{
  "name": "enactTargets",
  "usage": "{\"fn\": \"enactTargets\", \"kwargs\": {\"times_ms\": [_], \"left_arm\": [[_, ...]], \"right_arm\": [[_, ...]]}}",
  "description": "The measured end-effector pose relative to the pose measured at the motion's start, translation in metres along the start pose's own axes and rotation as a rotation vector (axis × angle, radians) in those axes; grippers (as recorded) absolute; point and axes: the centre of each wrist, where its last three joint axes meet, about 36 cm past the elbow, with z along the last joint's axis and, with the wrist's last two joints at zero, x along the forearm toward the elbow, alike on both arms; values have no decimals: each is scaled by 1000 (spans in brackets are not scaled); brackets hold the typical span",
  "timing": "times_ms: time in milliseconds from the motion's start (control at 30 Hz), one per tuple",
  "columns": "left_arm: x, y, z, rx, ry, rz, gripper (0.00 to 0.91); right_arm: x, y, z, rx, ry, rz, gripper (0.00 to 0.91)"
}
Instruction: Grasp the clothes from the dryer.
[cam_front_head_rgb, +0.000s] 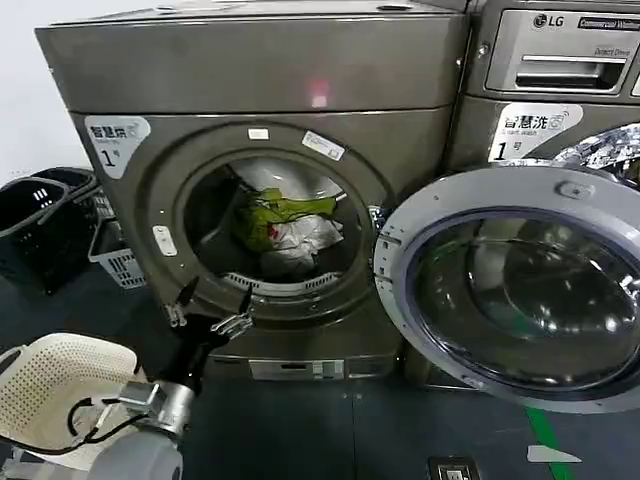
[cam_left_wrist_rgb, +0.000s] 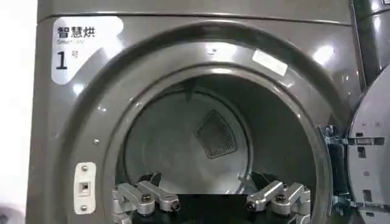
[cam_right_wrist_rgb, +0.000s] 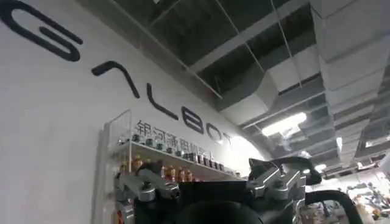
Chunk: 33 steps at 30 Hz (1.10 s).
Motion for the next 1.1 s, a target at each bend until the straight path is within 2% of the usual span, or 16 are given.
{"fn": "enactTargets", "kwargs": {"times_ms": [1100], "left_arm": [[-6, 6, 4, 4, 2, -27, 907]], "right_arm": [[4, 5, 3, 23, -1, -20, 907]]}}
